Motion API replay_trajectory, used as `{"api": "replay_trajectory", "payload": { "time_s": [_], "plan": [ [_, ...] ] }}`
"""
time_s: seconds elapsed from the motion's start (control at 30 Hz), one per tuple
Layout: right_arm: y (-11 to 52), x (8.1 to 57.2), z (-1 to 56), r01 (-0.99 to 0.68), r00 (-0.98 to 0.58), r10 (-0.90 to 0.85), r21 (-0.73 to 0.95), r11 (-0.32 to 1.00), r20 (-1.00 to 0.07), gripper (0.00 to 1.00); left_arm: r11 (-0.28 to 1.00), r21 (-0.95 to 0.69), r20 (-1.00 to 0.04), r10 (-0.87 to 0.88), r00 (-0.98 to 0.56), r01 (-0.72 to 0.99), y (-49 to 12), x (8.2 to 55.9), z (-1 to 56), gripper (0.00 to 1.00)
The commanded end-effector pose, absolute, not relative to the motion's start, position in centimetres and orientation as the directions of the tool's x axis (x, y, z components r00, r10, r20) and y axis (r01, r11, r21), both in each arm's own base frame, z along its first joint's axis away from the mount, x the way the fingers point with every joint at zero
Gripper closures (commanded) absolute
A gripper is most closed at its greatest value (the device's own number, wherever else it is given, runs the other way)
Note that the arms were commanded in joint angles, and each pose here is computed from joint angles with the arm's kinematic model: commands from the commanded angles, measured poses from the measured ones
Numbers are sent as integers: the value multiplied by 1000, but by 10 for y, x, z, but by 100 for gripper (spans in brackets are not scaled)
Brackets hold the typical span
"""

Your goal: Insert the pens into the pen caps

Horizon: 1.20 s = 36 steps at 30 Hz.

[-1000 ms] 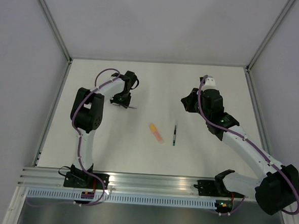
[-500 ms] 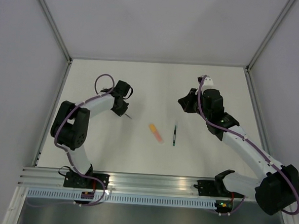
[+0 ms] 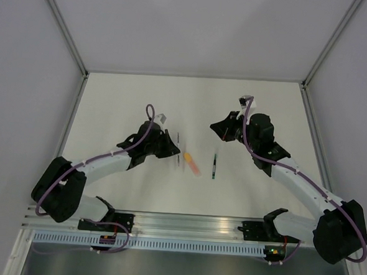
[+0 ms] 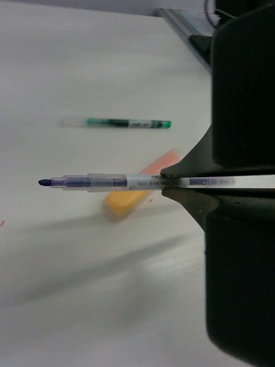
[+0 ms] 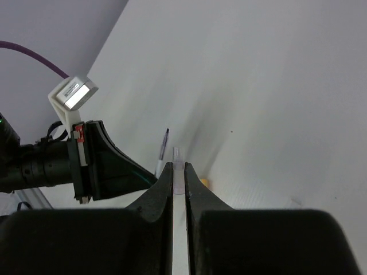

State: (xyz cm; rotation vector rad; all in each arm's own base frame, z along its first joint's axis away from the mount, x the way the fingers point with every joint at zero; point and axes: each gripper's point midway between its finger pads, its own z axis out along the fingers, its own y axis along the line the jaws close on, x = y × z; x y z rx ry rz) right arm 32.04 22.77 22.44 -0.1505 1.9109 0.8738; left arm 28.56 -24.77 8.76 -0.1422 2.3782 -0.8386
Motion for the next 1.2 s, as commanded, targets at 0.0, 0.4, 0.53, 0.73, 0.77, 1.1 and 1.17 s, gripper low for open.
{"api": "replay_trajectory", "payload": {
  "time_s": [0.0, 0.4, 0.53, 0.73, 0.77, 1.1, 1.17],
  "plan": [
    [245, 313, 257, -568, -442, 341, 553, 610, -830, 100, 596, -630, -703, -166, -692, 497, -299, 259, 162, 98],
    [217, 268, 319, -687, -207, 518, 500, 527, -830, 100, 341, -641, -767, -255, -588, 688, -297, 190, 206, 98],
    [213, 252, 339, -733, -157, 555, 473, 489, -817, 100, 173, -607, -787, -270, -555, 776, -300, 163, 229, 98],
    [219, 225, 354, -838, -128, 610, 414, 355, -782, 100, 44, -533, -816, -292, -500, 845, -296, 139, 252, 98],
    [220, 226, 350, -837, -137, 611, 422, 350, -779, 100, 35, -534, -814, -292, -502, 845, -295, 137, 252, 98],
    [228, 202, 359, -912, -123, 662, 347, 219, -740, 100, -17, -527, -810, -291, -508, 850, -297, 131, 252, 98],
    [234, 201, 355, -914, -151, 662, 359, 190, -734, 100, -19, -527, -809, -293, -509, 849, -297, 131, 252, 98]
  ]
}}
